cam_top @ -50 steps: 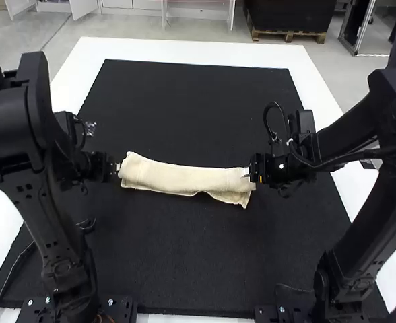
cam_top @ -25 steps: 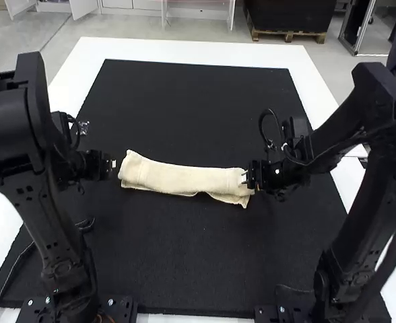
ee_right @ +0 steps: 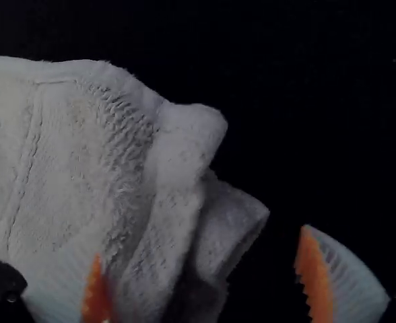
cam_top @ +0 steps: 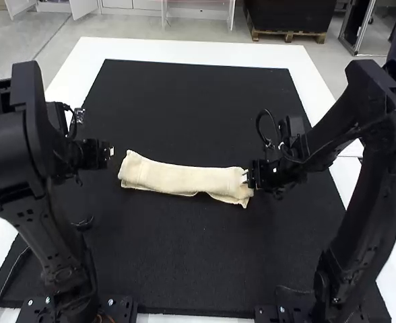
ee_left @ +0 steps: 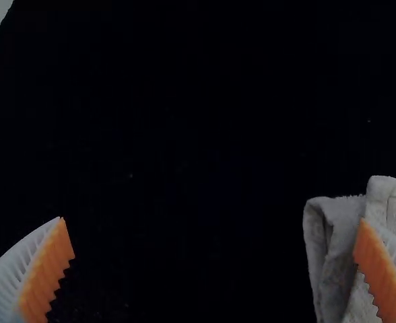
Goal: Fold the towel.
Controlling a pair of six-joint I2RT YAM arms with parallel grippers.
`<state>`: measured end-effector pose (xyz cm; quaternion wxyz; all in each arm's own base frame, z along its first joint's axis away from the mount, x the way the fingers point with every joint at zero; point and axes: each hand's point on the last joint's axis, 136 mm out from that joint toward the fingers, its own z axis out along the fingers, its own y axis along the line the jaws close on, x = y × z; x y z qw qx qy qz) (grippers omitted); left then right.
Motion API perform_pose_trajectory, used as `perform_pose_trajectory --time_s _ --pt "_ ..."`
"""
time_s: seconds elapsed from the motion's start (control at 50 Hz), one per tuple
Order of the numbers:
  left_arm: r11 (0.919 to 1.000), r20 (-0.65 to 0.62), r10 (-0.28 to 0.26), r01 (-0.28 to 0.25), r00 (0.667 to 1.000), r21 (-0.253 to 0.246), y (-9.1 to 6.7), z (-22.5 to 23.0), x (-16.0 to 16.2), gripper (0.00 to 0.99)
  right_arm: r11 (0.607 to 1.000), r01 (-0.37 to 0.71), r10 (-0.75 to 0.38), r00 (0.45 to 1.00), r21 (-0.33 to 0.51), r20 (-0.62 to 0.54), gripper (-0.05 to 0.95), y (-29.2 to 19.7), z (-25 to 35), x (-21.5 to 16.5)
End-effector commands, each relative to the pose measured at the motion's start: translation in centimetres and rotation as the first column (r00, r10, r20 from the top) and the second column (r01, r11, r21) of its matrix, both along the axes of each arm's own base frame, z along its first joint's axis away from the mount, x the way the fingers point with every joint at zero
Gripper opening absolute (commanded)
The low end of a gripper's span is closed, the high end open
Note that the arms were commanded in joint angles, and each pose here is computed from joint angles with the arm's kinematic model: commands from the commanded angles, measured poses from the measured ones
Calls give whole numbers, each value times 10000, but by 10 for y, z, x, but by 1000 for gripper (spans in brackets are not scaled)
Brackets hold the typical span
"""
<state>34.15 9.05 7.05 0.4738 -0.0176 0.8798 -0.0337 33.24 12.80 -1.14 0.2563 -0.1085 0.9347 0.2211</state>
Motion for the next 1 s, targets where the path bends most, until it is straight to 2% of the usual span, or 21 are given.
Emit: perform_pose_trajectory --time_s 0.0,0.02,0.16,0.32,0.44,0.84,0.98 --pt "10000 476 -35 35 9989 3 2 18 6 974 9921 -1161 1165 9932 479 -47 223 33 -5 -5" --pt "10000 448 -26 27 9990 -24 2 17 6 974 9918 -1176 1182 9930 501 -80 102 34 -5 -7" --pt "10000 407 21 -19 9992 -45 3 16 5 974 9905 -1227 1239 9922 626 -166 3 34 -5 -9" --pt "9999 307 28 -25 9995 -98 1 13 2 974 9858 -1519 1541 9877 714 -252 -18 32 -5 -13" --pt "9999 250 61 -58 9997 -152 1 10 0 974 9874 -1306 1332 9908 891 -241 -21 25 3 -10" --pt "9997 138 95 -92 9999 -240 -3 4 -5 974 9777 -1444 1323 9874 1527 872 -20 21 81 1" --pt "9990 88 311 -308 9995 -318 0 2 -8 972 9661 -1706 1493 9815 1937 1199 -18 31 104 3"
